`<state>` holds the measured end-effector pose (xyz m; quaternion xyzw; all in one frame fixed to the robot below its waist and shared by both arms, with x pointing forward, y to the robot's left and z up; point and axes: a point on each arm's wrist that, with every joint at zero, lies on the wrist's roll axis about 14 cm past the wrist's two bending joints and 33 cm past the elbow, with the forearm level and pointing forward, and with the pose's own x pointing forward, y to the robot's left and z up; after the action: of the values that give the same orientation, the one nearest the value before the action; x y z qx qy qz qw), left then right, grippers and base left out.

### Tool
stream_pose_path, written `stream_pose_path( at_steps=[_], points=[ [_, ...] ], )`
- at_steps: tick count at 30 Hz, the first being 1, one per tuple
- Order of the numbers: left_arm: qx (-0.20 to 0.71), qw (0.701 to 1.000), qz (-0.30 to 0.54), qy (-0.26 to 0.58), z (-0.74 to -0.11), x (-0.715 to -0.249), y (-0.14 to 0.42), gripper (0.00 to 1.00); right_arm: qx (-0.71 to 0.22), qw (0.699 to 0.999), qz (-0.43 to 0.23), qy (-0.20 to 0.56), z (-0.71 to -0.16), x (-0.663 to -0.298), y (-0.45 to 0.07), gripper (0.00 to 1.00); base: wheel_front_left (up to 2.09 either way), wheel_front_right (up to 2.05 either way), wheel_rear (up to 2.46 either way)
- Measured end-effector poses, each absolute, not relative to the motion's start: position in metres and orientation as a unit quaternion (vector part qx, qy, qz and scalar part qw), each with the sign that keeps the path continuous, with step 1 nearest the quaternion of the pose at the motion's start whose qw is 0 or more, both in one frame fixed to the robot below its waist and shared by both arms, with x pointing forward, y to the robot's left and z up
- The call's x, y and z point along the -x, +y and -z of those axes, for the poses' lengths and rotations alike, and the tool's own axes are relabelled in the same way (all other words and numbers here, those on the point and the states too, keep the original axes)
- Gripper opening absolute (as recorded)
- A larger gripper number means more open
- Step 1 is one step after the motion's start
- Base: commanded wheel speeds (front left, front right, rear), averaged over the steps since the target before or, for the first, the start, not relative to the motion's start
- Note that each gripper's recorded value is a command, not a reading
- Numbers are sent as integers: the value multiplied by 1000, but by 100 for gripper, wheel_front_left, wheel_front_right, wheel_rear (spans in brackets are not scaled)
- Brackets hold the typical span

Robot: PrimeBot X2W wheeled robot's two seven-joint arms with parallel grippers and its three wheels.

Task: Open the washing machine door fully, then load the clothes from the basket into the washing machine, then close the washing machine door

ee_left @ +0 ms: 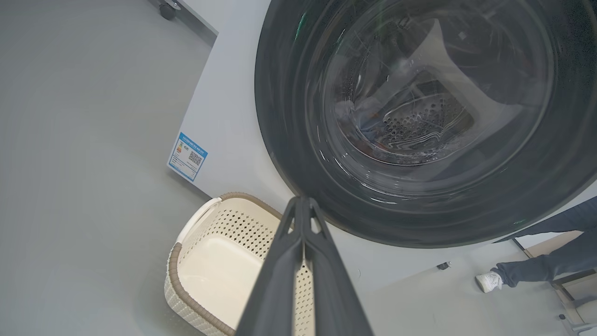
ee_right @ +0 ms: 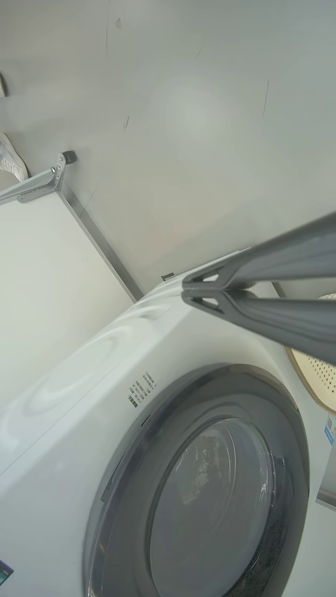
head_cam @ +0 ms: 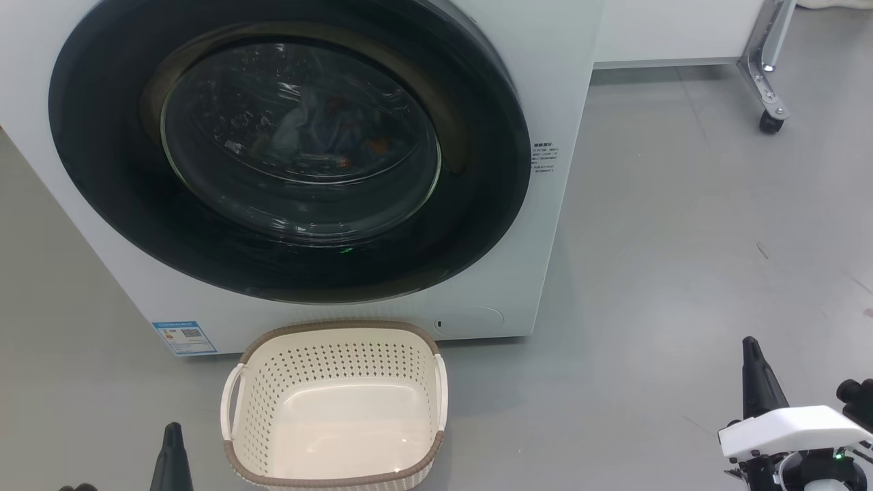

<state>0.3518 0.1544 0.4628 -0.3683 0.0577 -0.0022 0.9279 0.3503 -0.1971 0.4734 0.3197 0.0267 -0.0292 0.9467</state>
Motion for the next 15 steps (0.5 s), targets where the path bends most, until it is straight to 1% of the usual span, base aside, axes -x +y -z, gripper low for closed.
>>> stream_pose_path(
  at_steps=[15],
  points=[
    [457,887,-20,59,-466,-357,164,0,-421,905,48,29,-475,-355,-204,0,0,0,0]
  ],
)
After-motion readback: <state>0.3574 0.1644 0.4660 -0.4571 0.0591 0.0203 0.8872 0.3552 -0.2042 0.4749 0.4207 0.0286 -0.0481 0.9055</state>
